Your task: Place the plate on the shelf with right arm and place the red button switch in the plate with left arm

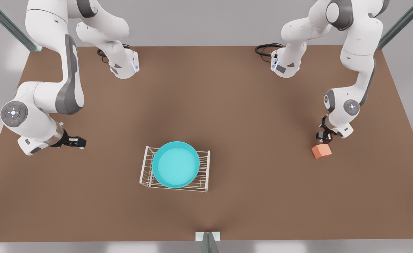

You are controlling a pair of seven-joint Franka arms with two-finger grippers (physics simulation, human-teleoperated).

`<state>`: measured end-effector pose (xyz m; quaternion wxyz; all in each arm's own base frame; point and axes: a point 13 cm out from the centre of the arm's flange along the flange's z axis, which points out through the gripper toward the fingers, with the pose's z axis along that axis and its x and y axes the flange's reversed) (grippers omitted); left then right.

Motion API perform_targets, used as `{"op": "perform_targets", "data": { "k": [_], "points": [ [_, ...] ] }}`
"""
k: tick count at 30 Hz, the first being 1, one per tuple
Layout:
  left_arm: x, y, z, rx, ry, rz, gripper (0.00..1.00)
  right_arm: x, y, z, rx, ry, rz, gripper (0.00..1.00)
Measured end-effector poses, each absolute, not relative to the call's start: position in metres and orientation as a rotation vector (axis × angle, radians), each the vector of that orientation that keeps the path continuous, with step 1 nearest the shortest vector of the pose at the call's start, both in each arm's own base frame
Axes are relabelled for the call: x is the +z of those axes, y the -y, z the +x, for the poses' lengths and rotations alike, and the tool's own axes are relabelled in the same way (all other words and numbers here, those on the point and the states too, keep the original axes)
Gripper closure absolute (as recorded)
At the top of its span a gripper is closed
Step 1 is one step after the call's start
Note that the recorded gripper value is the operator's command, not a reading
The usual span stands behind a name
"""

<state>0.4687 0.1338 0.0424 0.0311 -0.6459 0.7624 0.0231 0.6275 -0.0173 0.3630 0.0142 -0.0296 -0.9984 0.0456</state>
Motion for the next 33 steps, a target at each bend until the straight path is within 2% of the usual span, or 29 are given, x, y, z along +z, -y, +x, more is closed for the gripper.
{"op": "perform_targets", "data": {
  "k": [5,6,7,10,14,16,21,23,28,31,33],
  "points": [
    [0.039,-0.148,0.469,0.087,-2.34,-1.987,0.02,0.363,0.017,0.627,0.142,3.109,-0.093,0.0],
    [0.039,-0.151,0.468,0.094,-2.341,-1.983,0.28,0.363,0.017,0.627,0.142,3.109,-0.093,0.0],
    [0.039,-0.153,0.468,0.098,-2.343,-1.977,0.45,0.363,0.017,0.627,0.142,3.109,-0.093,0.0],
    [0.039,-0.154,0.468,0.104,-2.351,-1.963,0.52,0.363,0.017,0.627,0.142,3.109,-0.094,0.0],
    [0.047,-0.155,0.472,0.099,-2.348,-1.946,0.52,0.363,0.017,0.627,0.142,3.109,-0.096,0.0],
    [0.066,-0.158,0.481,0.089,-2.33,-1.931,0.52,0.363,0.017,0.627,0.142,3.109,-0.097,0.0],
    [0.121,-0.147,0.516,0.08,-2.329,-1.871,0.52,0.363,0.018,0.627,0.142,3.109,-0.098,0.0],
    [0.148,-0.128,0.544,0.071,-2.348,-1.825,0.52,0.363,0.018,0.627,0.142,3.109,-0.098,0.0],
    [0.214,-0.03,0.602,0.045,-2.459,-1.702,0.52,0.363,0.018,0.627,0.142,3.109,-0.1,0.0],
    [0.248,0.047,0.612,-0.005,-2.533,-1.667,0.52,0.363,0.018,0.627,0.142,3.109,-0.101,0.0],
    [0.258,0.103,0.602,-0.032,-2.602,-1.656,0.52,0.363,0.018,0.627,0.142,3.109,-0.101,0.0]
  ]
}}
